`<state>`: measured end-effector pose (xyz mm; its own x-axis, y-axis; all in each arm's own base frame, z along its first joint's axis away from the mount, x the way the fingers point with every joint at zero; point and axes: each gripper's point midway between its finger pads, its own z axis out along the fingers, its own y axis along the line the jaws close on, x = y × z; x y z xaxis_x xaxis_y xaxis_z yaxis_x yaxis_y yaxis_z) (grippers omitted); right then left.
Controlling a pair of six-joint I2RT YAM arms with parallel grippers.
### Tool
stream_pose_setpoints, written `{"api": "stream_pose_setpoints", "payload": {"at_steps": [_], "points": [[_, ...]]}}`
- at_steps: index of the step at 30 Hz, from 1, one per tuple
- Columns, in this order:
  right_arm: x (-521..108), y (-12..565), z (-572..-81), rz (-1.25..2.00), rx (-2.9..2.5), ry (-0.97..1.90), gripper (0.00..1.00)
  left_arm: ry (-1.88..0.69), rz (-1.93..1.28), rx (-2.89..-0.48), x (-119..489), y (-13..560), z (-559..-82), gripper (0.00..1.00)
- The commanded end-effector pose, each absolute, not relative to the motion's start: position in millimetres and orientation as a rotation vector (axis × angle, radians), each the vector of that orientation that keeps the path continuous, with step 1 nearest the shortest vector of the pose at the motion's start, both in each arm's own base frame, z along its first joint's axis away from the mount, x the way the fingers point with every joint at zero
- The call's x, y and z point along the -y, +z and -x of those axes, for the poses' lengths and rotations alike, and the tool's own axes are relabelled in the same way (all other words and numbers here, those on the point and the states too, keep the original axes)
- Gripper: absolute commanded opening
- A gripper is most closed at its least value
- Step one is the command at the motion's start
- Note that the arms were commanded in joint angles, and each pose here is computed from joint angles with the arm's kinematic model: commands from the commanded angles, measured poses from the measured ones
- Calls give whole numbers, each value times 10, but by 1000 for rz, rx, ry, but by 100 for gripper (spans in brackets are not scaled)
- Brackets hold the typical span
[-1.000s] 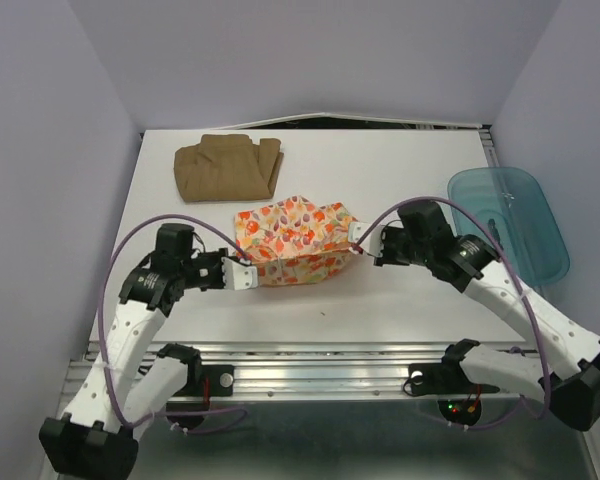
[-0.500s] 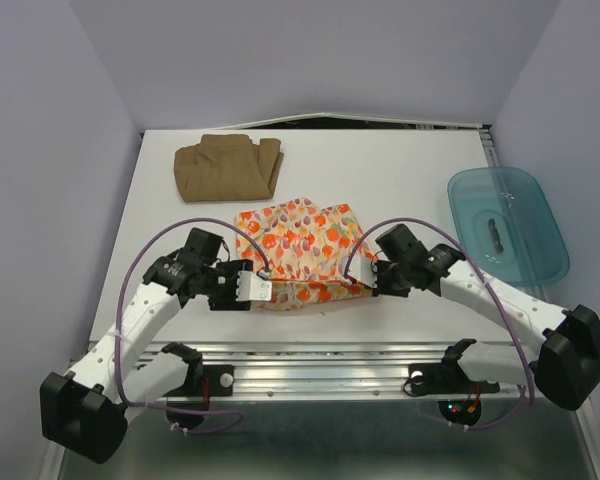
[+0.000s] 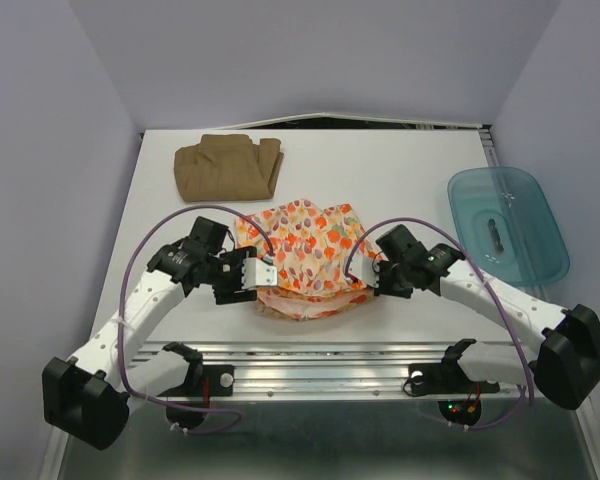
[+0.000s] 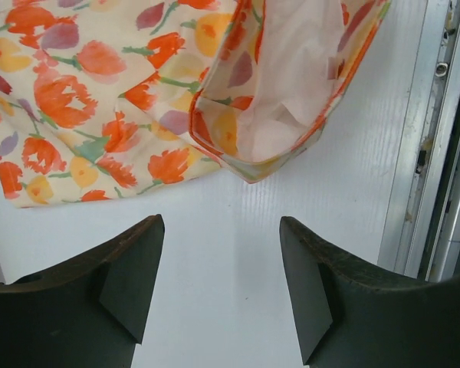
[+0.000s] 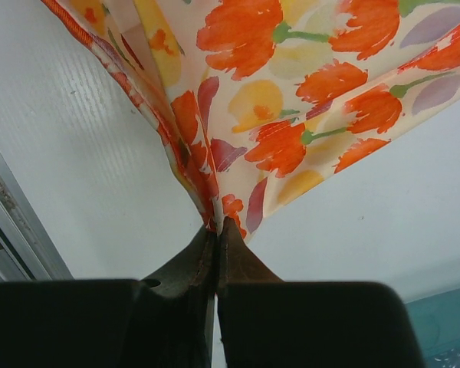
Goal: Fold and stack the skirts
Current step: Flatten the skirt out
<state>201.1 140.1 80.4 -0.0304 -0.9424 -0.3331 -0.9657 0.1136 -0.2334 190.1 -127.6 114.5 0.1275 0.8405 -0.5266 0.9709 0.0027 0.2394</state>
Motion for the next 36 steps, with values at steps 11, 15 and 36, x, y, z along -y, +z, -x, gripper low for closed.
{"api": "stream_pose_setpoints", "payload": {"at_steps": [11,15,36], "points": [[-1447,874,-2050,1806,-2022,84,1,-515,-2048,-1735,1573,901,-1679,74],[-1445,897,-2066,1796,-2023,74,1,-528,-2007,-1720,1681,932,-1760,70],[-1357,1038,-2259,1661,-2087,-65,85,-371,-1784,-1861,1301,1056,-2030,0]]}}
